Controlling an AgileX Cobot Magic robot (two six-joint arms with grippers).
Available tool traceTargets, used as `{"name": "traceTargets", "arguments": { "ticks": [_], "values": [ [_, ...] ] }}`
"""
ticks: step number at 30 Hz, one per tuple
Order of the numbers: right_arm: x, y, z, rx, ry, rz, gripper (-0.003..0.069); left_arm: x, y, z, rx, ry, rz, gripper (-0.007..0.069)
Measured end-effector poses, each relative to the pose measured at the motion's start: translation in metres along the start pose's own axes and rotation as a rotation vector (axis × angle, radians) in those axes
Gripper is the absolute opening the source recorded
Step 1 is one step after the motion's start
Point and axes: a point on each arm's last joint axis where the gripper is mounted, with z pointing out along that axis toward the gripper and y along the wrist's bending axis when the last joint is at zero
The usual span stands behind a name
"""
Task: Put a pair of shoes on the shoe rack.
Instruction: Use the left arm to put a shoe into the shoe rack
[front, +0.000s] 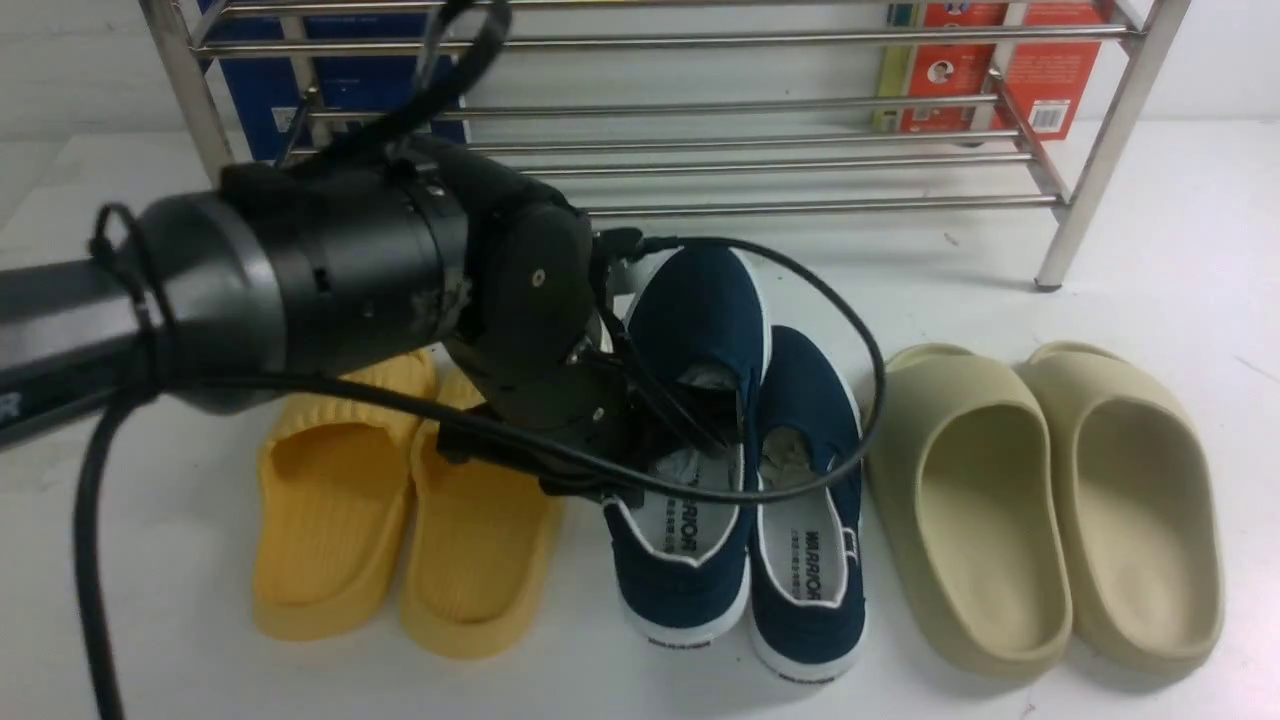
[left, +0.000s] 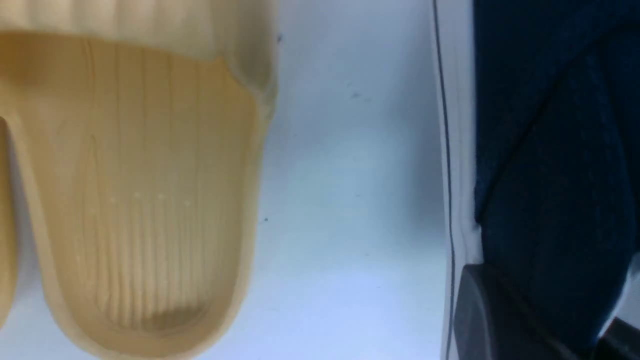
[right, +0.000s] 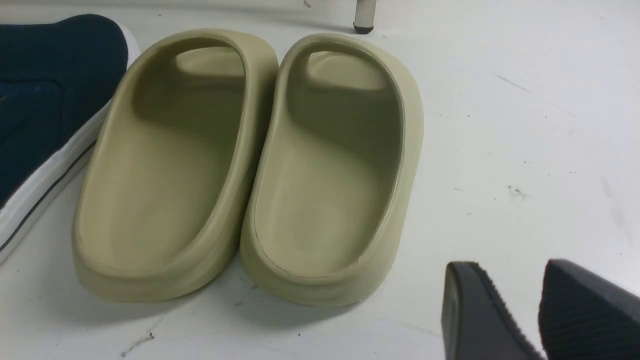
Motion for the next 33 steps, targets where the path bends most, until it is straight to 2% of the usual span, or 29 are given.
{"name": "traceTargets", "arguments": {
  "ticks": [6,8,23,33],
  "values": [
    [0.0,0.0,0.0,0.0,0.0,0.0,0.0239,-0.018,-0.001,-0.014,-0.032,-0.061,0.029,0.0015],
    [0.0,0.0,0.0,0.0,0.0,0.0,0.0239,-0.035,0.003,-0.014,-0.044,-0.09,0.008,0.0015],
    [0.0,0.0,0.0,0.0,0.0,0.0,0.0239,-0.135,0.033,0.031,-0.123,-0.221,-0.055,0.0015],
    [0.0,0.0,0.0,0.0,0.0,0.0,0.0239,-0.173,0.047,0.047,-0.155,-0.291,-0.062,0.0015]
  ]
}}
